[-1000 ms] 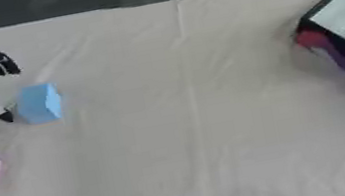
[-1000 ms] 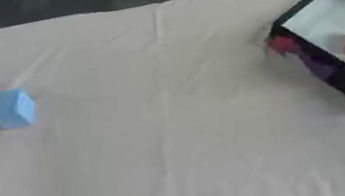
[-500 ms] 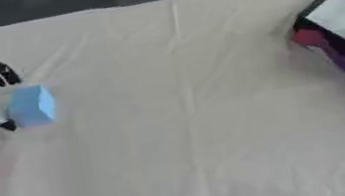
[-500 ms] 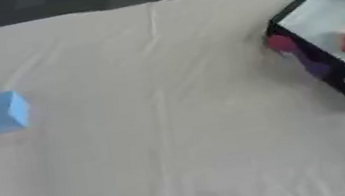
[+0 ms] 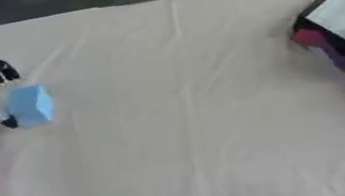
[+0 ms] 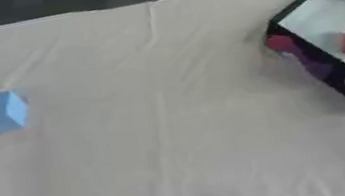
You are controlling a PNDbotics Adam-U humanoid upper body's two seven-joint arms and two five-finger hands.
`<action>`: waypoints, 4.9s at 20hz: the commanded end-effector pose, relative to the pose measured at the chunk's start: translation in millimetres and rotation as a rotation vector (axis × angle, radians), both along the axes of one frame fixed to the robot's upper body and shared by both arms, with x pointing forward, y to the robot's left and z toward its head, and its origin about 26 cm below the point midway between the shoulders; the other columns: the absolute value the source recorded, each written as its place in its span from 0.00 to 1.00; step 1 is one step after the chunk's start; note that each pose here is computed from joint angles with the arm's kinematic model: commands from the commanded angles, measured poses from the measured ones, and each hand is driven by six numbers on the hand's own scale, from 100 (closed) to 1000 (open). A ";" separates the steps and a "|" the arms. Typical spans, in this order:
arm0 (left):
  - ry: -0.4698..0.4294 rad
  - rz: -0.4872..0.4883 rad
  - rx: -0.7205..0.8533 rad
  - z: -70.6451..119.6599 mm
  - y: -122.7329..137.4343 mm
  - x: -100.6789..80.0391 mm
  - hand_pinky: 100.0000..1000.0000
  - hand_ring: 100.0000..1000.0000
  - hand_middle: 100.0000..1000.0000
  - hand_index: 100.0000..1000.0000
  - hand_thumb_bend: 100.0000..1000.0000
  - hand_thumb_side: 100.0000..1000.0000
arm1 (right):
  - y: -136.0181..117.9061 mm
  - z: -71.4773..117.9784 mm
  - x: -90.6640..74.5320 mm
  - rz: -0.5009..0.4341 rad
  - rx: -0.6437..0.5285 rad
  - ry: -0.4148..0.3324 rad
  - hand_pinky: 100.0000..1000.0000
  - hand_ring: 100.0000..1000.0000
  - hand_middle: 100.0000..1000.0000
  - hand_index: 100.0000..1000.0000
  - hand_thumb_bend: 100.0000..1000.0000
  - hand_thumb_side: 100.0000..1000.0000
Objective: Pick up the objects with one hand, pass them to the other hand, and then place them into the box on the other side of the table.
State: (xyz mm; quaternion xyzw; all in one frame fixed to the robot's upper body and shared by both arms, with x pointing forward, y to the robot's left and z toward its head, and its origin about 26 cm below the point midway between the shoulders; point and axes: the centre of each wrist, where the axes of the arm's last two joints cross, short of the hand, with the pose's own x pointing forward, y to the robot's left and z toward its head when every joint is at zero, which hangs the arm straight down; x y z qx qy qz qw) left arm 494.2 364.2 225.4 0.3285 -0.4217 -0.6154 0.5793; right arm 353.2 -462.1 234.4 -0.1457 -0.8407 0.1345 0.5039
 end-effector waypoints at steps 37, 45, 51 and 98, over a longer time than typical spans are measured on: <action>-0.186 -0.042 -0.083 51.8 -30.0 0.8 0.66 0.59 0.48 0.55 0.21 0.00 | -9.5 3.4 -0.5 -0.017 -0.023 0.013 1.00 1.00 1.00 1.00 0.00 0.49; -0.375 -0.081 -0.239 54.4 -38.3 -9.6 0.63 0.53 0.46 0.55 0.11 0.00 | 1.5 21.4 -0.2 0.046 -0.013 -0.045 1.00 1.00 1.00 1.00 0.00 0.41; -0.498 -0.105 -0.411 35.7 -59.8 -15.6 0.63 0.50 0.45 0.55 0.01 0.00 | 29.6 50.6 -0.3 0.169 -0.037 -0.122 1.00 1.00 1.00 1.00 0.00 0.34; -0.536 -0.228 -0.968 -74.3 -212.1 -70.0 0.60 0.46 0.44 0.55 0.00 0.00 | 187.0 68.5 38.1 0.704 -0.612 -0.184 1.00 1.00 1.00 1.00 0.00 0.00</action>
